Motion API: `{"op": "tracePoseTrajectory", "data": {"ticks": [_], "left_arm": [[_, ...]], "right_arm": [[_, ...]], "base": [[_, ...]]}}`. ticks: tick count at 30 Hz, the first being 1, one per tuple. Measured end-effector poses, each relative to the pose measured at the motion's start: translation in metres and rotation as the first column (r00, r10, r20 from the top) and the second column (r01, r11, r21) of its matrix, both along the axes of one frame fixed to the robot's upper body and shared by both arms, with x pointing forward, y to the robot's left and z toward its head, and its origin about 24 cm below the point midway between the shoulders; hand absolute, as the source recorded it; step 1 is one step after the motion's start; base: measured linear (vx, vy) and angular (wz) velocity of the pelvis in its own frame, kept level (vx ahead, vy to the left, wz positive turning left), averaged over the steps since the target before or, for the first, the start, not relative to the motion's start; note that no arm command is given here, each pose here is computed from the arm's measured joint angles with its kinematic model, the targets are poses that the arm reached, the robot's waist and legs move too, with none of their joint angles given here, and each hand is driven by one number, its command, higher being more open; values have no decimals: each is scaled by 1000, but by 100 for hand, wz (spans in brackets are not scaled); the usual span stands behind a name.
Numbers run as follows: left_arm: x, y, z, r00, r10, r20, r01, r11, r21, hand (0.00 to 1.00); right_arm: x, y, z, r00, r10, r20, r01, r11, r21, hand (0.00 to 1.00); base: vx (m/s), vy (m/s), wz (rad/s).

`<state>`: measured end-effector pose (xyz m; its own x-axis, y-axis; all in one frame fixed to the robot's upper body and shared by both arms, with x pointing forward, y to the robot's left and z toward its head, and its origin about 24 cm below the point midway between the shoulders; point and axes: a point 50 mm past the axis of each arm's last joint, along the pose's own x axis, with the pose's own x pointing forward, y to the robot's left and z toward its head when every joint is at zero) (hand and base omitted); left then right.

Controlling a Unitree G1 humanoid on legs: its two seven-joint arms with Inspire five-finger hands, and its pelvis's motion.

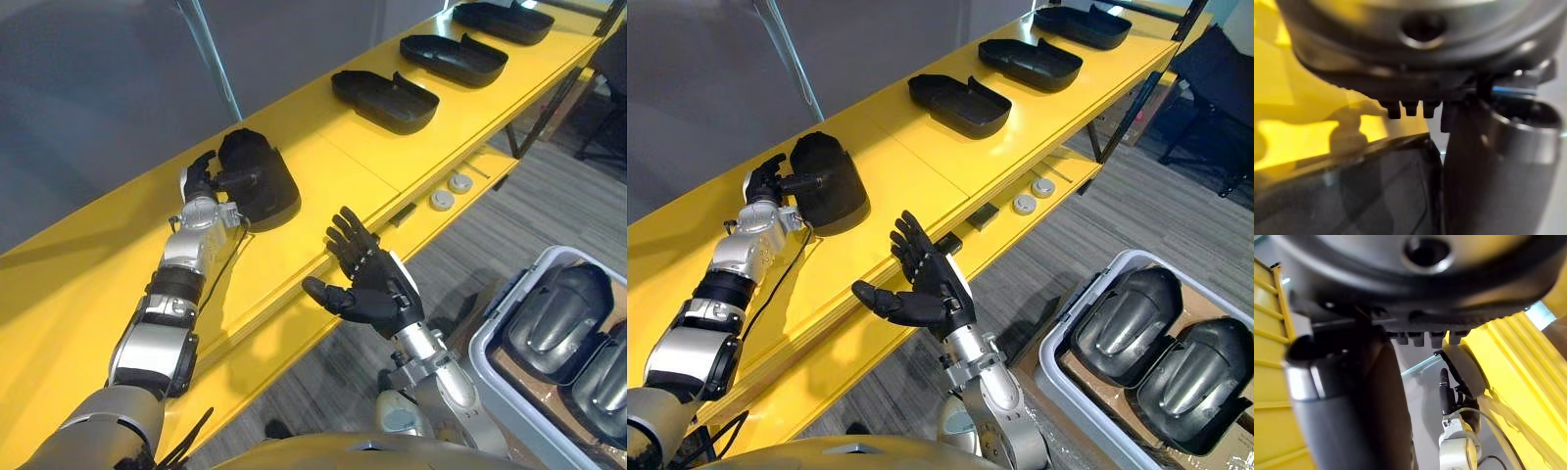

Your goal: Walk over and take three plastic housings, then place them on the shelf

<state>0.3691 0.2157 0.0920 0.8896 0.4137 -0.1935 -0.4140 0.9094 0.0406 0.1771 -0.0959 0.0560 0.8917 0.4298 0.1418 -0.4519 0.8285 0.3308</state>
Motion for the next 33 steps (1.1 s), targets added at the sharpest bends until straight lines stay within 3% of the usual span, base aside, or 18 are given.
{"op": "tracePoseTrajectory", "data": {"ticks": [3, 6, 7, 10, 13, 20, 23, 27, 28, 33], "left_arm": [[-1, 5, 6, 997, 60, 49, -64, 995, 79, 100], [-1, 2, 36, 974, 79, 211, -100, 991, 91, 100], [-4, -4, 62, 937, 68, 342, -97, 993, 69, 100], [-14, -16, 109, 835, 39, 549, -77, 996, 46, 100], [-18, -21, 126, 794, 35, 607, -71, 997, 36, 100], [-20, -12, 125, 794, 40, 607, -76, 997, 34, 100], [-39, -2, 120, 772, -22, 636, -34, 997, 75, 100], [-86, 7, 93, 747, -88, 659, 44, 996, 83, 100], [-107, 16, 76, 760, -61, 647, 39, 998, 48, 100], [-158, 40, 24, 844, 48, 533, -44, 999, -21, 100]], "right_arm": [[-1, 1, -1, 1000, 2, -2, -2, 1000, -2, 100], [-1, 1, -1, 1000, 2, 10, -1, 999, -39, 100], [-1, 2, -2, 1000, 5, 13, -4, 999, -44, 100], [0, 6, -3, 1000, 11, 27, -10, 999, -41, 100], [3, 7, -2, 999, 1, 37, 1, 999, -39, 100], [16, 7, 15, 982, 9, 188, 18, 990, -143, 100], [27, 5, 30, 953, 5, 302, 55, 980, -189, 100], [53, -17, 57, 893, -72, 445, 178, 963, -201, 100], [61, -26, 66, 874, -123, 470, 228, 958, -173, 100], [78, -39, 72, 868, -182, 462, 291, 940, -177, 100]], "base": [[23, 1, -3], [9, 0, 3], [32, -1, 9], [17, -1, 9], [1, -4, 17], [-15, -11, 12], [10, -2, 8], [31, -2, 37], [29, -11, 55], [3, -13, 59]]}}
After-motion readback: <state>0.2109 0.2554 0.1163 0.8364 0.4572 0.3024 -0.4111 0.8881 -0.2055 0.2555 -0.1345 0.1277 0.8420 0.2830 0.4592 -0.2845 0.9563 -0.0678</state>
